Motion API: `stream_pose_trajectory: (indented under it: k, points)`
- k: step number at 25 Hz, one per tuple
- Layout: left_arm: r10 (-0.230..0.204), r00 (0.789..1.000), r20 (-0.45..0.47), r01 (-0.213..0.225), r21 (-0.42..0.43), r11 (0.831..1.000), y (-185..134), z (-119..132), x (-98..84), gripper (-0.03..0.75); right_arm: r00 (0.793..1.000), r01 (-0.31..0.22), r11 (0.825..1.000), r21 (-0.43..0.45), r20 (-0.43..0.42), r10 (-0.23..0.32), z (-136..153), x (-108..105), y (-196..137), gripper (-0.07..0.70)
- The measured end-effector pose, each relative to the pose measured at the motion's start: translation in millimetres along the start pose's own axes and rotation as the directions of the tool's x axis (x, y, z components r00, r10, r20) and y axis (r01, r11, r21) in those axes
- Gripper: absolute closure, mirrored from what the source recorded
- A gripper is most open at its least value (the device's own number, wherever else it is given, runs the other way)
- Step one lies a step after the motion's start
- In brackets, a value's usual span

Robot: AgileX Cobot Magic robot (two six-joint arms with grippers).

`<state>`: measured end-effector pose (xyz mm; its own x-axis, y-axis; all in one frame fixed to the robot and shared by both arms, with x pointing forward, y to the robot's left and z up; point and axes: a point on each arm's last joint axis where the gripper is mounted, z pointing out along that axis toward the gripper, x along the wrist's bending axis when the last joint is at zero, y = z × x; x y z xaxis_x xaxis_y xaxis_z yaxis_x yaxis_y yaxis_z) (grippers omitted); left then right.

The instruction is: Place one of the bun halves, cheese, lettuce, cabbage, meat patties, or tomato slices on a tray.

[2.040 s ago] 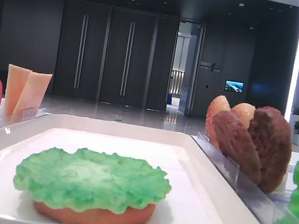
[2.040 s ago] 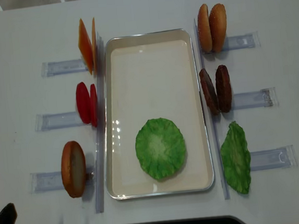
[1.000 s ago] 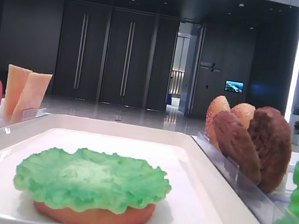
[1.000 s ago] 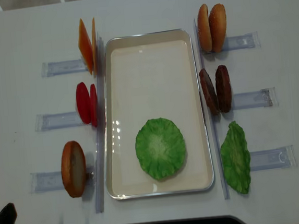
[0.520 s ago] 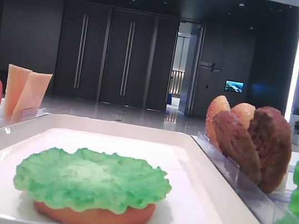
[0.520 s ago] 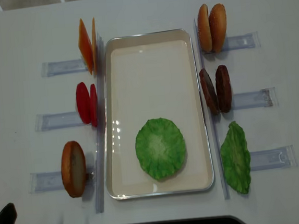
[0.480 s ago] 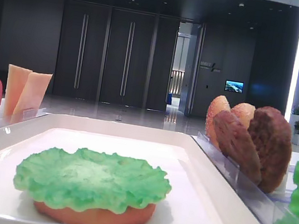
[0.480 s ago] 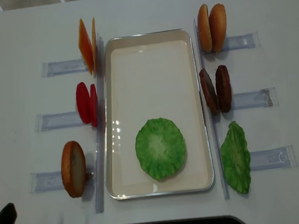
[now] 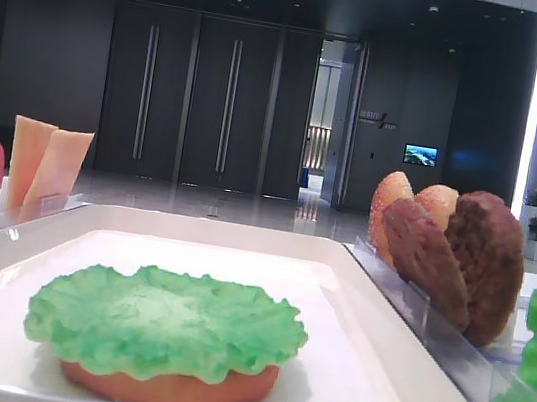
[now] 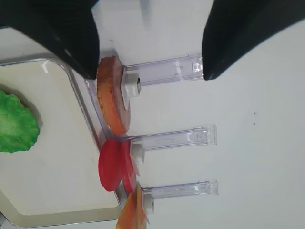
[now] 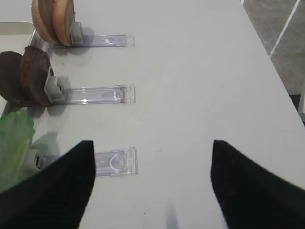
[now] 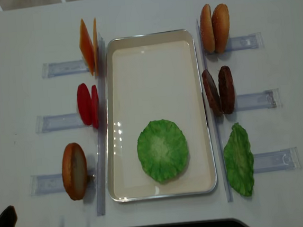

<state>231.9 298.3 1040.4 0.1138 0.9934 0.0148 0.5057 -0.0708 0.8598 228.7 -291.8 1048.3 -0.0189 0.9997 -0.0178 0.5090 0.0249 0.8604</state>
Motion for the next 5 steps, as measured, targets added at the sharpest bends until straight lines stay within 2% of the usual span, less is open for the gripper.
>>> stream_pose_trajectory:
  k: [5]
  points:
    - [0.000, 1.000, 0.000, 0.000, 0.000, 1.000, 0.0, 0.0, 0.0, 0.199, 1.000, -0.001, 1.000, 0.000, 0.000, 0.001, 0.0, 0.0, 0.0, 0.145]
